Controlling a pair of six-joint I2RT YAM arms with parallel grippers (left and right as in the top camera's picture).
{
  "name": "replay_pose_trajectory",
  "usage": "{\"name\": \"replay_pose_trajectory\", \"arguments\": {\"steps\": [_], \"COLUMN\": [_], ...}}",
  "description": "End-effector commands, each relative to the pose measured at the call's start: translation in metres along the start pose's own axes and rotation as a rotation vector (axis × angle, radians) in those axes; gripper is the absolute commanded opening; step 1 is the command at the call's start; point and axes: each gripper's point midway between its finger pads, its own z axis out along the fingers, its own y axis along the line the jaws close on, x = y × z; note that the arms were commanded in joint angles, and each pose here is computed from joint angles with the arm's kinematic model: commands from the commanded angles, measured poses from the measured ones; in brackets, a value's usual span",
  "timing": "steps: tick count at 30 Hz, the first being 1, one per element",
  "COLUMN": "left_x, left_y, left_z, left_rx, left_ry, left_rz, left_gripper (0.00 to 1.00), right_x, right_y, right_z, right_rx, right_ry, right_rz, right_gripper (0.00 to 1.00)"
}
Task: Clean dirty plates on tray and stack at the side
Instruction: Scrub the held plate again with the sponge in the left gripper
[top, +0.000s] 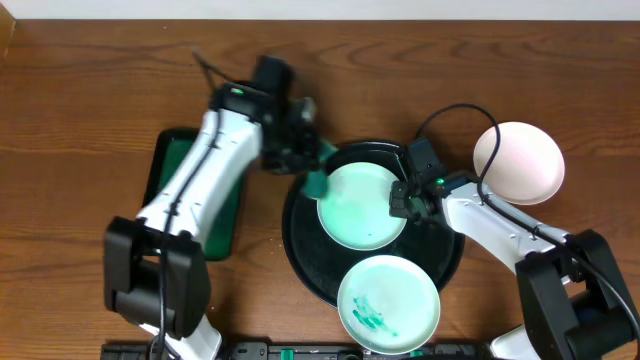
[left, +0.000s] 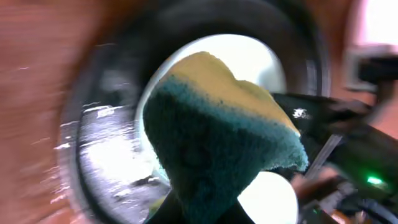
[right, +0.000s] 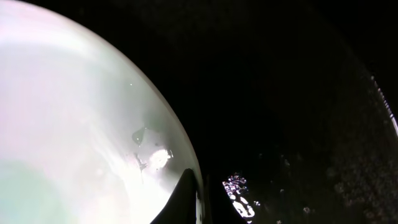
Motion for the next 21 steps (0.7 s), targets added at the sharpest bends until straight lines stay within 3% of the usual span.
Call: {"name": "replay_pose_trajectory", "arguments": {"steps": [1, 8, 15, 21], "left_x": [0.012, 0.017, 0.029, 0.028], "left_y": [-0.029, -0.036, -0.014, -0.014], "left_z": [0.024, 0.081, 0.137, 0.146], "left_rx": [0.047, 0.019, -0.036, -0.035], "left_ry": [0.046, 0.110, 0.214, 0.215], "left_rz": [-0.025, -0.053, -0.078, -0.069], "left_gripper": [0.08, 0.07, 0.07, 0.07], "right_x": [-0.004, -0.012, -0.024, -0.032], "right_y": [-0.014, -0.027, -0.029, -0.026], "right_z": [0.010, 0.009, 0.009, 0.009], "right_rx": [0.032, 0.012, -0.015, -0.029], "right_ry": [0.007, 0.015, -0.013, -0.049], "right_rz": [0.117, 0.154, 0.168, 0.180], "right_gripper": [0.01, 0.01, 0.01, 0.01]}}
